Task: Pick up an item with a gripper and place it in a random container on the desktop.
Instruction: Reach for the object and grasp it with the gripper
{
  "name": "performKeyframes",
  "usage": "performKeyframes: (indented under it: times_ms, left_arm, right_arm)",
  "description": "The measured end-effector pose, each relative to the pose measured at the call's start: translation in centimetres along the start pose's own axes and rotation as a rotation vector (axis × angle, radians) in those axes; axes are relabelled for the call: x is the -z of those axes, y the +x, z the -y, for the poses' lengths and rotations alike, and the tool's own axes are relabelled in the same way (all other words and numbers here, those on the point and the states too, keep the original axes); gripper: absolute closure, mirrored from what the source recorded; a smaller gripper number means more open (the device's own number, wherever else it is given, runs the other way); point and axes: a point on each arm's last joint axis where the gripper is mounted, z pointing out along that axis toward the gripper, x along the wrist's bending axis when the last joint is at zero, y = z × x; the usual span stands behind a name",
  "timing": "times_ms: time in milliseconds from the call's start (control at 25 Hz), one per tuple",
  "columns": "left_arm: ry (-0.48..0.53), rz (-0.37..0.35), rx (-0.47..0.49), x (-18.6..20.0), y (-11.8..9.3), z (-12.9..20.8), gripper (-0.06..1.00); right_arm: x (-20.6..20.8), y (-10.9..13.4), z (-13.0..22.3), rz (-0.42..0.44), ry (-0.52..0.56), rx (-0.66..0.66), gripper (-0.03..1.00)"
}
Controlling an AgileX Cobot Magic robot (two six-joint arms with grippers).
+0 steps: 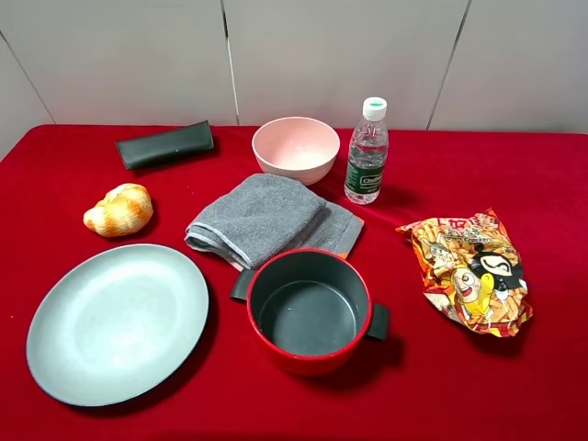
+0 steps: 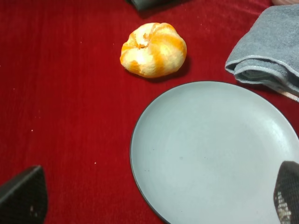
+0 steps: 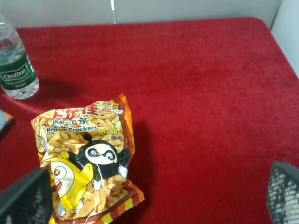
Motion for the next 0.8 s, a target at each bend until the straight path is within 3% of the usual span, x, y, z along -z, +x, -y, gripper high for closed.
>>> performKeyframes:
  times_ms: [800]
  left_arm:
    - [0.000,0.000,0.000,0.00,0.00,0.00,-0.01]
  right_arm:
    - [0.00,0.00,0.00,0.000,0.000,0.000,0.27]
